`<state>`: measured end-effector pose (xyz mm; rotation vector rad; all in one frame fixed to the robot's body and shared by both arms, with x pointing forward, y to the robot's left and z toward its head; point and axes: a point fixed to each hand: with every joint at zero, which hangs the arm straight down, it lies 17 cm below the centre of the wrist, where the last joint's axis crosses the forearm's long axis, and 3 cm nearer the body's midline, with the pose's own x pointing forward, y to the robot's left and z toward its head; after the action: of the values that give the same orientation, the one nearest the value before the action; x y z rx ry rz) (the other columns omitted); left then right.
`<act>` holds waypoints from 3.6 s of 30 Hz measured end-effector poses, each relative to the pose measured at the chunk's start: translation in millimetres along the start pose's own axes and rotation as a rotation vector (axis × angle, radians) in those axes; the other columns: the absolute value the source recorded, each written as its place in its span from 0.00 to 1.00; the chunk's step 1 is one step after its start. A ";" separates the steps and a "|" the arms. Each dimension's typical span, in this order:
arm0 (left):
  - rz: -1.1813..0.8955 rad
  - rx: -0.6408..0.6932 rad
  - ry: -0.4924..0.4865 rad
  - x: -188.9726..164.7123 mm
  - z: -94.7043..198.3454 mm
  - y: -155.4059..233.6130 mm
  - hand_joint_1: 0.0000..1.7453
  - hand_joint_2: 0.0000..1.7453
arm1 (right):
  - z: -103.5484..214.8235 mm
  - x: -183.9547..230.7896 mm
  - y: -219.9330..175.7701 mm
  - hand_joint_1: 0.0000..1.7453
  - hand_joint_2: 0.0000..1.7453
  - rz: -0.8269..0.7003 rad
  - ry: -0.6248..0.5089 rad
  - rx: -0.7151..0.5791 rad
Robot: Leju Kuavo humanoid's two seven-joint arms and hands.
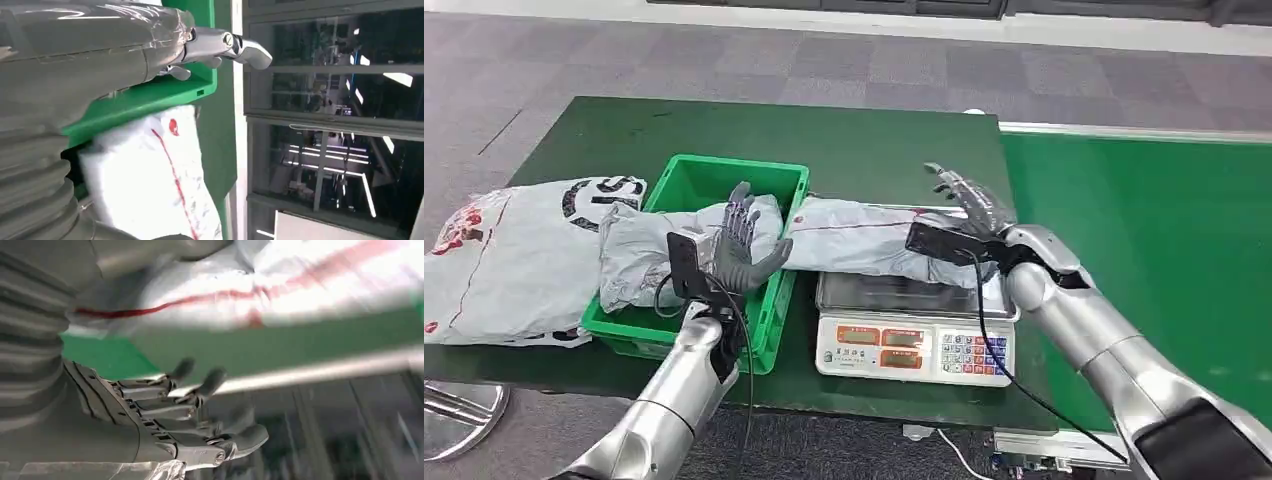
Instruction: Moved the parcel from conveyor to table for the left to box.
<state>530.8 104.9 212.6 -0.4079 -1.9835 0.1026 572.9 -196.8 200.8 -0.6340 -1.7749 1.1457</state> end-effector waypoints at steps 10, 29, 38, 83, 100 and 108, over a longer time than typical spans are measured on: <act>-0.009 -0.002 0.001 -0.4 1.0 4.5 0.00 1.00 | 22.1 7.5 -57.7 0.00 1.00 -0.103 -0.053 -0.230; -0.009 -0.002 0.000 -0.2 0.9 4.5 0.00 1.00 | 27.2 9.0 -64.7 0.00 1.00 -0.108 -0.059 -0.252; -0.009 -0.002 0.001 -0.3 0.9 4.5 0.00 1.00 | 27.2 9.1 -64.8 0.00 1.00 -0.108 -0.059 -0.252; -1.154 -0.495 0.459 -88.6 -28.4 -71.1 0.00 1.00 | 57.8 49.0 -106.8 0.00 1.00 -0.652 -0.246 -0.492; -1.490 -0.759 0.717 -129.6 18.3 -39.7 0.00 1.00 | 51.1 65.0 -99.4 0.00 1.00 -0.653 -0.262 -0.481; -1.438 -0.785 0.678 -131.1 20.8 -50.5 1.00 1.00 | 48.4 70.2 -95.1 0.00 1.00 -0.633 -0.248 -0.468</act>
<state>550.4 16.7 103.1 0.5207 -1.1609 -1.5177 502.3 -204.3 307.0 -0.1533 -2.2566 0.3871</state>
